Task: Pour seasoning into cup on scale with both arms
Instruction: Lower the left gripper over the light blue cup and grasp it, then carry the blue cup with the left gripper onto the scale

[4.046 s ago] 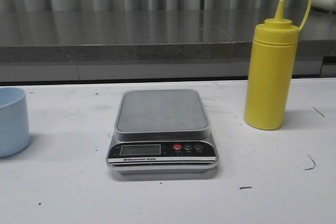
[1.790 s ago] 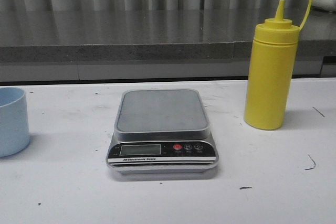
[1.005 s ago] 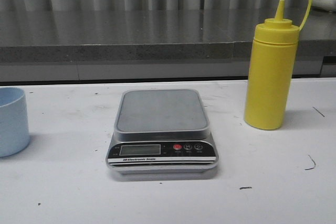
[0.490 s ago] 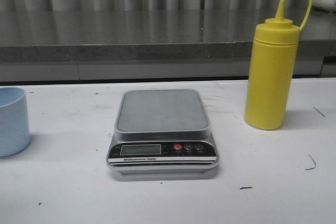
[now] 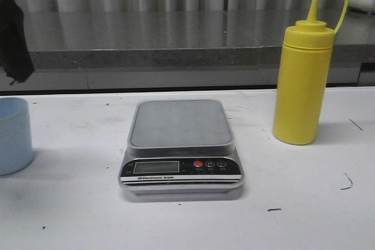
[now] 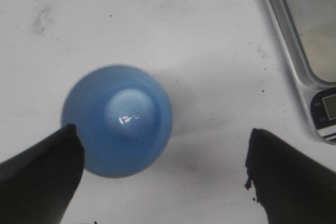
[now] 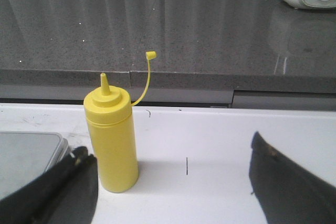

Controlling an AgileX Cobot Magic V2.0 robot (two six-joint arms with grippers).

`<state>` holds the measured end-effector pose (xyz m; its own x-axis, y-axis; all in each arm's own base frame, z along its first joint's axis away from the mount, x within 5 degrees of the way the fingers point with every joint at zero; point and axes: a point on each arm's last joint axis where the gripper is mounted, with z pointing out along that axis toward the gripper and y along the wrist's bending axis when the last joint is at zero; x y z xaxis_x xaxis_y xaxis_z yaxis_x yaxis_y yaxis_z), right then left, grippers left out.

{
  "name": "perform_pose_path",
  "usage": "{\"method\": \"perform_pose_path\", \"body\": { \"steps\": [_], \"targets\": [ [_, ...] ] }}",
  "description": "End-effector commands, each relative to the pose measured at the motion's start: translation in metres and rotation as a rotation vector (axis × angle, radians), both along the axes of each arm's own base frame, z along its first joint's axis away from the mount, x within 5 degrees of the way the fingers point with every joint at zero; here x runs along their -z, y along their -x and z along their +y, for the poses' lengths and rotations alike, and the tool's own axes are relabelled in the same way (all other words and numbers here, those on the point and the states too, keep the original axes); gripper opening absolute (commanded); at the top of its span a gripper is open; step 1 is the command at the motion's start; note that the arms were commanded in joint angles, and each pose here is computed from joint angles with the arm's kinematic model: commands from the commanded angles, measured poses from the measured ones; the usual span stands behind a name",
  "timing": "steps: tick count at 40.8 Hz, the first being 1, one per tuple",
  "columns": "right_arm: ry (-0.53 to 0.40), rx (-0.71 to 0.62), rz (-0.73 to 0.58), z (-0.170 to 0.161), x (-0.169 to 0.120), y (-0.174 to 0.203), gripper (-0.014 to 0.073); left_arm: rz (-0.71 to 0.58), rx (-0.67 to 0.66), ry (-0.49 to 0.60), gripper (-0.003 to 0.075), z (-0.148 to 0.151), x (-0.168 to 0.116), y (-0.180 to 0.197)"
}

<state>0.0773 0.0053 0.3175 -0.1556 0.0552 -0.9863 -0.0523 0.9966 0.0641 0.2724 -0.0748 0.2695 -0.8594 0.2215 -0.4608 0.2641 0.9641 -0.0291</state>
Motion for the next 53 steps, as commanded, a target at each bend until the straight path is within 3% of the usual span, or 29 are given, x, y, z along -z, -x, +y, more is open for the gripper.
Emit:
{"method": "perform_pose_path", "body": {
  "steps": [1,8,16,22,31,41,53],
  "targets": [
    [0.002,0.009,-0.097,-0.001,-0.015,-0.002,0.0606,-0.032,0.010,0.007,0.0596,-0.007,-0.004,-0.014],
    [0.002,0.009,-0.097,-0.001,-0.015,-0.002,0.0606,0.034,0.012,-0.013,0.0580,-0.012,0.023,-0.032],
    [0.002,0.009,-0.097,-0.001,-0.015,-0.002,0.0606,0.100,0.012,-0.031,0.0454,-0.015,0.043,-0.042],
    [0.002,0.009,-0.097,-0.001,-0.015,-0.002,0.0606,0.115,0.012,-0.035,0.0299,-0.015,0.046,-0.042],
    [0.002,0.009,-0.097,-0.001,-0.015,-0.002,0.0606,0.124,0.015,-0.038,-0.0015,-0.015,0.046,-0.041],
    [0.002,0.009,-0.097,-0.001,-0.015,-0.002,0.0606,0.162,0.036,-0.063,-0.0020,-0.014,0.041,-0.040],
    [0.002,0.009,-0.096,-0.001,-0.015,-0.002,0.0606,0.204,0.078,-0.082,-0.0020,-0.027,-0.011,-0.046]
  ]
}}
